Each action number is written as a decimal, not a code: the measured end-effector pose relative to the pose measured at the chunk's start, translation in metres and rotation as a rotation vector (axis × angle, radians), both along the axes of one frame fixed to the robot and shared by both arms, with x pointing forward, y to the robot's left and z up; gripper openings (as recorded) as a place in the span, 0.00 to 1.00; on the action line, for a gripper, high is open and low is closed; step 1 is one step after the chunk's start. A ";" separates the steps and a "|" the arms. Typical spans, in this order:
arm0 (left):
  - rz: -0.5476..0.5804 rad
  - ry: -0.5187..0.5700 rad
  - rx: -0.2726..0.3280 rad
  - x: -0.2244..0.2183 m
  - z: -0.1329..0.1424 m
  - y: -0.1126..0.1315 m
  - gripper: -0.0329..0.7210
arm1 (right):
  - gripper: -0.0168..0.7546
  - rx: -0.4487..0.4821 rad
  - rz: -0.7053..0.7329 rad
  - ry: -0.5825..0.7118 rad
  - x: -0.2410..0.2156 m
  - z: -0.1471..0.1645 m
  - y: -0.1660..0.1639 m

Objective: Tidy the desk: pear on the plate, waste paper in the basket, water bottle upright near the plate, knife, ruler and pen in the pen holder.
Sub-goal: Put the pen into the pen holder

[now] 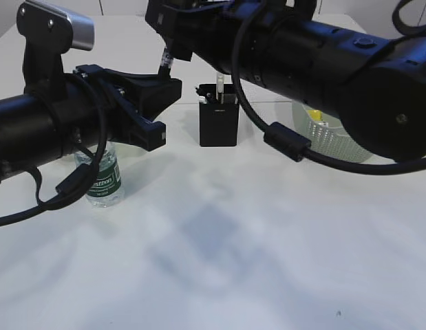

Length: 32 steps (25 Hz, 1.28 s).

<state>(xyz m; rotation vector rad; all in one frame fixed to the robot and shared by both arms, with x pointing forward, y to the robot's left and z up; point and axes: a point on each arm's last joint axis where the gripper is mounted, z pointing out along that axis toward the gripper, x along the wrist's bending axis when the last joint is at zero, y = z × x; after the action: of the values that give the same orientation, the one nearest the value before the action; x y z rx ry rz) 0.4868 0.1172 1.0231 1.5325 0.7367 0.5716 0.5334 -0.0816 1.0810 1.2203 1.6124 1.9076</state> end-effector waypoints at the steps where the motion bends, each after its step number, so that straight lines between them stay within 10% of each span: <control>1: 0.000 0.000 0.000 0.000 0.000 0.000 0.12 | 0.61 -0.003 0.000 0.004 0.000 -0.001 0.000; 12: 0.000 0.000 0.000 0.000 0.000 0.000 0.12 | 0.23 -0.002 0.002 0.003 0.000 -0.001 0.001; 23: -0.003 -0.011 -0.011 0.000 0.002 0.000 0.13 | 0.15 0.024 0.006 -0.028 0.000 0.003 0.001; 32: -0.003 -0.013 -0.012 0.000 0.002 0.000 0.46 | 0.14 0.031 0.006 -0.037 0.000 0.004 0.001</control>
<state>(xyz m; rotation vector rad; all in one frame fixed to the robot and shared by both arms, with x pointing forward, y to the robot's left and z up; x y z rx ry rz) 0.4865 0.1171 1.0251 1.5177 0.7269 0.5735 0.5329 -0.0805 1.0850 1.1863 1.5758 1.9540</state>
